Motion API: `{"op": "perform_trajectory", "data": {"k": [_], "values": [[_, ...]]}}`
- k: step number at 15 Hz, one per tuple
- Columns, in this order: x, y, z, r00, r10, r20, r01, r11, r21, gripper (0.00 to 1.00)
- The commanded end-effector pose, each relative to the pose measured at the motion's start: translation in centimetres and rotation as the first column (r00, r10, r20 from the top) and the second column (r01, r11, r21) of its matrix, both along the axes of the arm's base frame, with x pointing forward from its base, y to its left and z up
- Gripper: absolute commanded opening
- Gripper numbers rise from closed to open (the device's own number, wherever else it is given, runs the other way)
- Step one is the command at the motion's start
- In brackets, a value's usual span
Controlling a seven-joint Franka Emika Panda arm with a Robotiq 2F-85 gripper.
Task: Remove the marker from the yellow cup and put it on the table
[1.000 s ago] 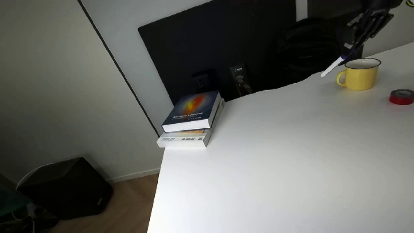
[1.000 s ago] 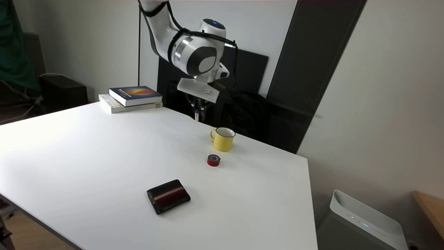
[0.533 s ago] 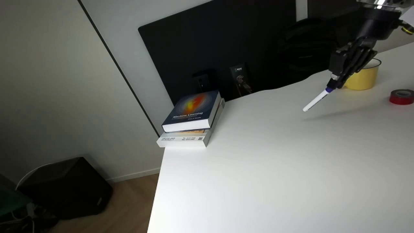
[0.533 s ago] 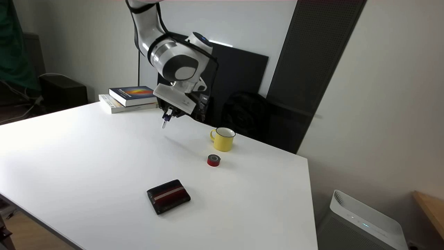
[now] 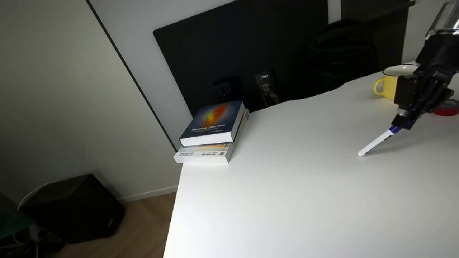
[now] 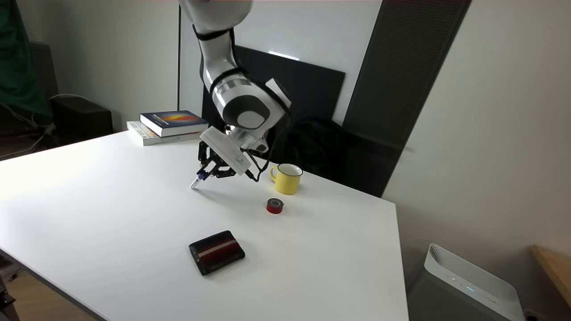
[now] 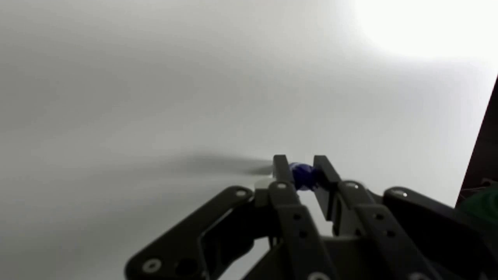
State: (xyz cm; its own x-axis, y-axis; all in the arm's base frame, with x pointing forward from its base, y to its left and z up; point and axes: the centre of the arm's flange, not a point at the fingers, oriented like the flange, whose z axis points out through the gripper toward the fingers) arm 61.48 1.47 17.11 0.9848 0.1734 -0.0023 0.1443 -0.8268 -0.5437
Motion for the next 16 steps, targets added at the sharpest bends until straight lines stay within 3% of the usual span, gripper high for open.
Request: {"op": "perform_trajectory", "data": {"k": [1,3,9,10,16], "values": [[0.2,-2.1,-1.5,0.993,-0.039,-0.11,0.046,0.997,0.064,0.05],[-0.2,-2.5,-2.5,0.99,-0.057,-0.127,0.062,0.997,0.039,0.05],[-0.3,-2.5,-3.5,0.996,-0.053,-0.078,0.048,0.997,-0.057,0.05],[-0.2,-2.4,-3.6,0.996,-0.048,-0.074,0.043,0.997,-0.065,0.39],[0.0,-1.7,-3.4,0.998,-0.01,-0.057,0.002,0.991,-0.136,0.78]]}}
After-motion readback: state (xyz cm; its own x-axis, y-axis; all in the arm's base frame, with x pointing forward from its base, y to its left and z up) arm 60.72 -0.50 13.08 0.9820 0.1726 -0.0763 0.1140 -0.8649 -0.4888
